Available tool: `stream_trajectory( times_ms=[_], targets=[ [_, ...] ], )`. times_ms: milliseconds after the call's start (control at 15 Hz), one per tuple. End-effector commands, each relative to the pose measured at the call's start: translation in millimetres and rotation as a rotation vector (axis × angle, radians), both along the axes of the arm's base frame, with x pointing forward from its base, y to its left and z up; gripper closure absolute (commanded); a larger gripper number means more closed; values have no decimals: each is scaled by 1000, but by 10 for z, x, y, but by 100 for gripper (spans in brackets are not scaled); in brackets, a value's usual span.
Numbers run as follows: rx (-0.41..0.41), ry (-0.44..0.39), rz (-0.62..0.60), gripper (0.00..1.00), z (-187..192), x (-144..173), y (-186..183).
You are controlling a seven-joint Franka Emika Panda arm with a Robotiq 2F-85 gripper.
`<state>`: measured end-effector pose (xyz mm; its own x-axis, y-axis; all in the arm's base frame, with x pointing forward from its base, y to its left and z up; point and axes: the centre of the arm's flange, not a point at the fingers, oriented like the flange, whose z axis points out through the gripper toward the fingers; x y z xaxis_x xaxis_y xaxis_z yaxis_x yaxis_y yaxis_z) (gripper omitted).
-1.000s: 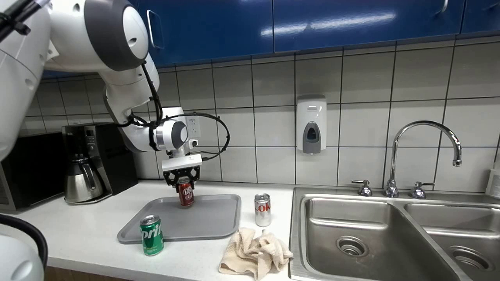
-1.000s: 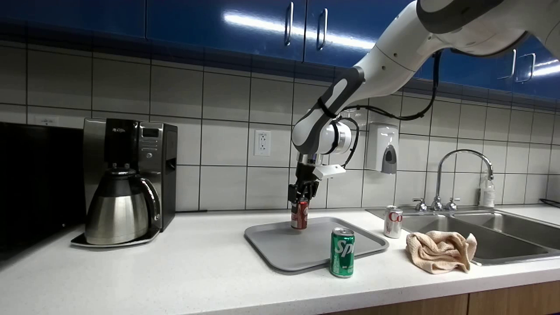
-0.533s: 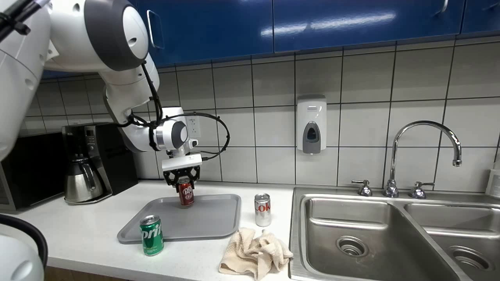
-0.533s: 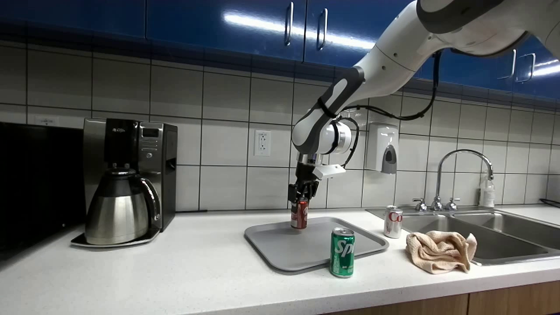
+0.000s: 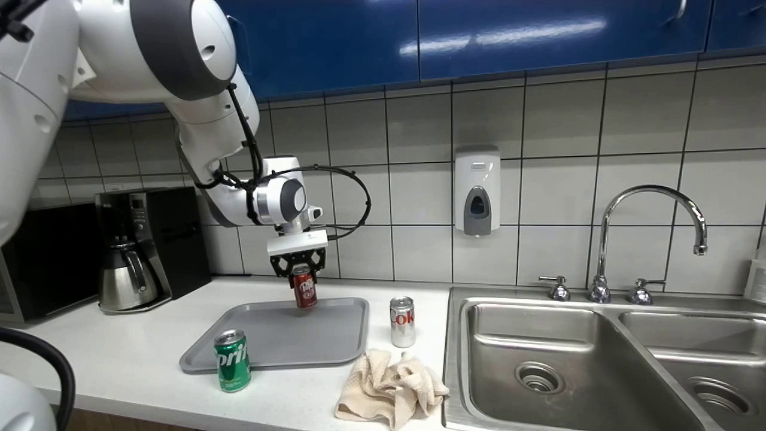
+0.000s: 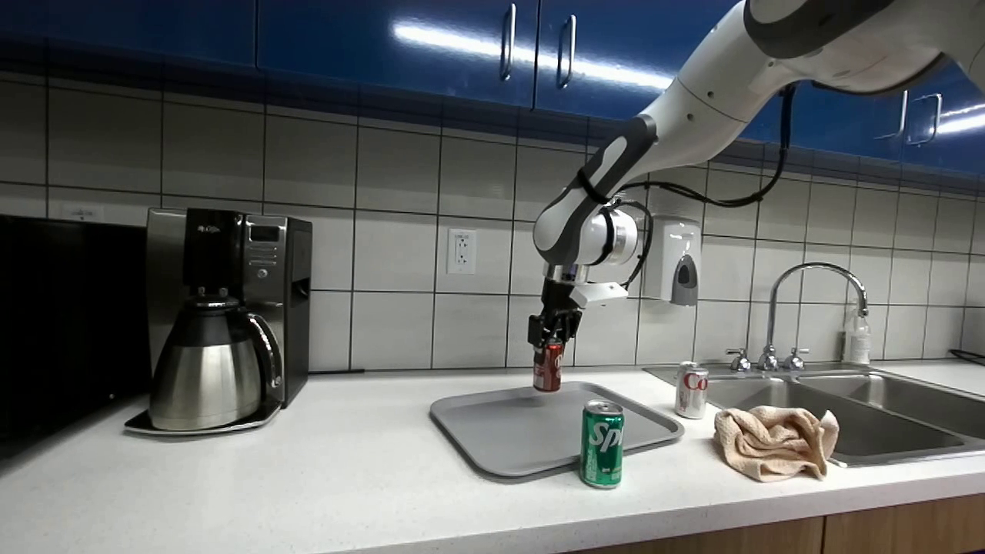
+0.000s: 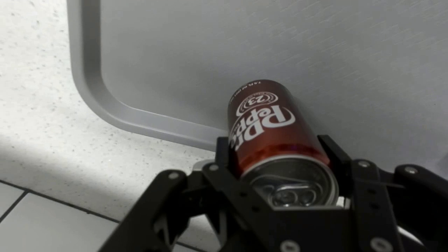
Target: Remove the cans from the tray.
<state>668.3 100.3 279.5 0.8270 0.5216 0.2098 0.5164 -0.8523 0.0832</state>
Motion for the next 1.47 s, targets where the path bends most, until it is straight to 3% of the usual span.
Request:
stream_trajectory(
  times_ms=[0,1400],
  targets=[
    [-4,-26,-12,62,191,-51,-157],
    [-15,-44,-147,62,193,155,-966]
  ],
)
